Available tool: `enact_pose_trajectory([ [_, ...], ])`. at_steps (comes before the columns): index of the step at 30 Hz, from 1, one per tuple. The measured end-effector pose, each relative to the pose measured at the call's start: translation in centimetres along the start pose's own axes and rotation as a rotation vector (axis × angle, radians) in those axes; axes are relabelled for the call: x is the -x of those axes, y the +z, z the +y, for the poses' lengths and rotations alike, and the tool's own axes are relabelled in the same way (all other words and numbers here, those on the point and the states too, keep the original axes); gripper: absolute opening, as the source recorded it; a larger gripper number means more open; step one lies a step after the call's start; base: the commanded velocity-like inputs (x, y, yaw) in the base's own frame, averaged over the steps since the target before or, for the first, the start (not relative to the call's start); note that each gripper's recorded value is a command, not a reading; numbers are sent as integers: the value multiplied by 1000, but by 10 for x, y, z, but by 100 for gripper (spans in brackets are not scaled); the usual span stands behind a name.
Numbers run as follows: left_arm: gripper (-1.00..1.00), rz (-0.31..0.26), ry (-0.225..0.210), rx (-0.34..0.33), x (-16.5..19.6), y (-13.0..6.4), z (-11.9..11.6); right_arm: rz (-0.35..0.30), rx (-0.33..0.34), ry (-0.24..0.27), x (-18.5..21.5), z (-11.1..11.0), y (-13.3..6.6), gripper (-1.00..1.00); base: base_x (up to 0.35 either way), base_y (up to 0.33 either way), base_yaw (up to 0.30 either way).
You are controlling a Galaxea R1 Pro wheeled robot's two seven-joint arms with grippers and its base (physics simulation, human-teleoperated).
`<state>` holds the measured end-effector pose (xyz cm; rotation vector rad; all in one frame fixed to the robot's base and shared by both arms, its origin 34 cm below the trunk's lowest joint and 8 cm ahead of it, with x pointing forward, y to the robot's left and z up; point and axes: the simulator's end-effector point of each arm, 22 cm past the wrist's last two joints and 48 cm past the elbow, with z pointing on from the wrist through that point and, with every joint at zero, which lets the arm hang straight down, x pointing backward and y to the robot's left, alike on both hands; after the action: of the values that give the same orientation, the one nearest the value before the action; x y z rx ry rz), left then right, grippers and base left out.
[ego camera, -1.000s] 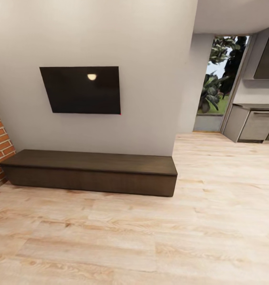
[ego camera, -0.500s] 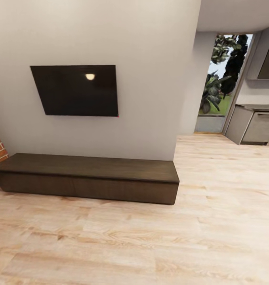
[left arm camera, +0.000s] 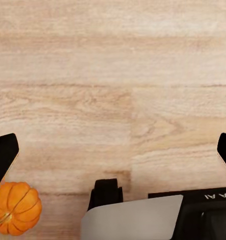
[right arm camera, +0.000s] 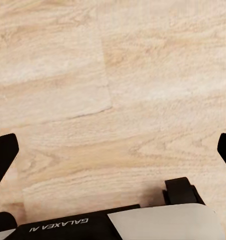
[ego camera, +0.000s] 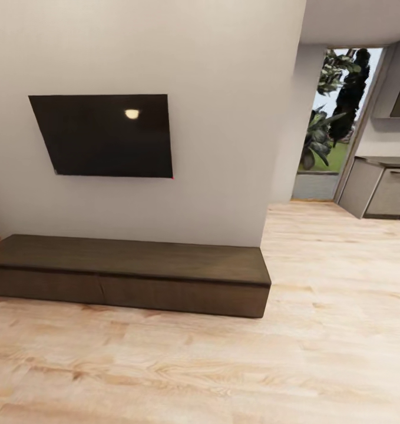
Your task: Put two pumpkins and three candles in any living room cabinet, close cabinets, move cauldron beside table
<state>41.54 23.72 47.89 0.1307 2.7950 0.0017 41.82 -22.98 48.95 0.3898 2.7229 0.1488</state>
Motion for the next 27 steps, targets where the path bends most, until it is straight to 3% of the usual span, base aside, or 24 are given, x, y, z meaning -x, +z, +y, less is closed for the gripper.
enact_pose_trajectory([
  [9, 100, -1, 1, 0, 0, 0, 0, 0, 0, 0, 0, 0, 0, 100, 327, 0, -196],
  [15, 100, 0, 1, 0, 0, 0, 0, 0, 1, 0, 0, 0, 0, 100, 323, 0, -54],
  [27, 100, -9, -22, -1, 5, 0, 2, 1, 0, -2, 0, 0, 0, 100, 47, 0, -1],
])
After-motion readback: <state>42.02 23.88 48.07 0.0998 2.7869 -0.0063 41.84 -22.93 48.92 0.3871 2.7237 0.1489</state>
